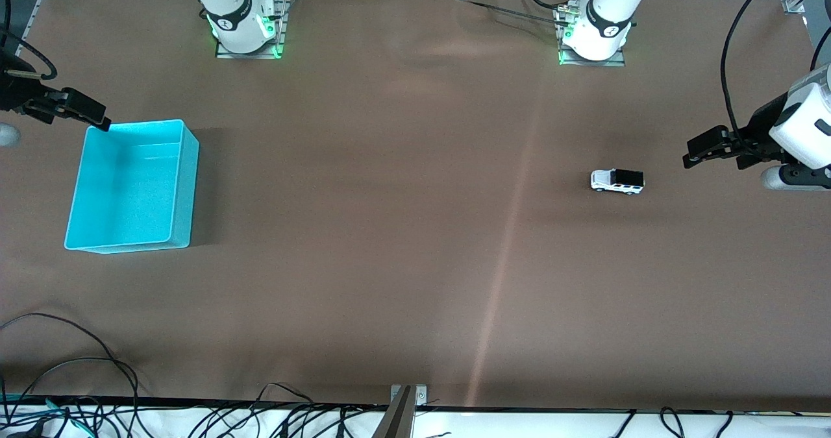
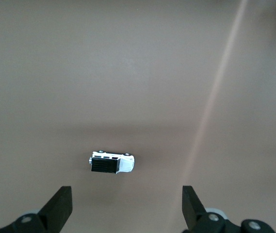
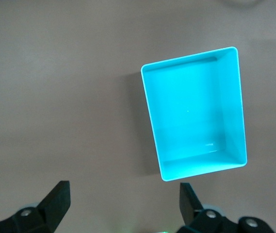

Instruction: Wind and store white jeep toy

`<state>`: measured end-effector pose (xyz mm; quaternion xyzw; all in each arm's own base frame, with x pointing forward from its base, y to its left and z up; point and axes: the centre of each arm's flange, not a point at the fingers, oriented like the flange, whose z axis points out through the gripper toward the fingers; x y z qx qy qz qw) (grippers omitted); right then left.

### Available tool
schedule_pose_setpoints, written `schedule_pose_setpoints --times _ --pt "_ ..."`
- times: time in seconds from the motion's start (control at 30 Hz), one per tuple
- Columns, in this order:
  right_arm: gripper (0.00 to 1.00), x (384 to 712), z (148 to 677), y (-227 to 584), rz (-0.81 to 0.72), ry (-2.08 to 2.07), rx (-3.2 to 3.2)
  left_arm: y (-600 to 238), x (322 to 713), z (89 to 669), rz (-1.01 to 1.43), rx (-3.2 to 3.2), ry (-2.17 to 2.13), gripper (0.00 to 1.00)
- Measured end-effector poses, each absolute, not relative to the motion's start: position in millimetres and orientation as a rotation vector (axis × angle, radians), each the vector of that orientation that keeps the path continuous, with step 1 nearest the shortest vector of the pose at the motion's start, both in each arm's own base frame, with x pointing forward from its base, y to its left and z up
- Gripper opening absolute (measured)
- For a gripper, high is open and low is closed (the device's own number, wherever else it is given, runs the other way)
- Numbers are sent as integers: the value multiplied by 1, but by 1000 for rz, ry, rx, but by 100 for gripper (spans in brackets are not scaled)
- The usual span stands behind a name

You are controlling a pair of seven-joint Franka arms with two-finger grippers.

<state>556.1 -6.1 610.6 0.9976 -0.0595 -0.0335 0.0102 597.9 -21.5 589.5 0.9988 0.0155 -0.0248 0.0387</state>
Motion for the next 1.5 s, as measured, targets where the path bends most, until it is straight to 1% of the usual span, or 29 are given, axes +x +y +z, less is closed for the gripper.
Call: schedule_pose_setpoints --times 0.77,1.17,1.33,1.5 --pt "100 559 605 -6 -118 -187 3113 -16 600 577 -136 3116 51 100" --pt "100 559 605 -6 -117 -185 3114 -19 604 557 -208 3115 198 100" --pt "100 559 605 -5 -115 -184 3114 -19 602 542 -313 3113 229 100" --pt "100 559 607 -5 -111 -184 3114 -20 602 529 -393 3105 411 100"
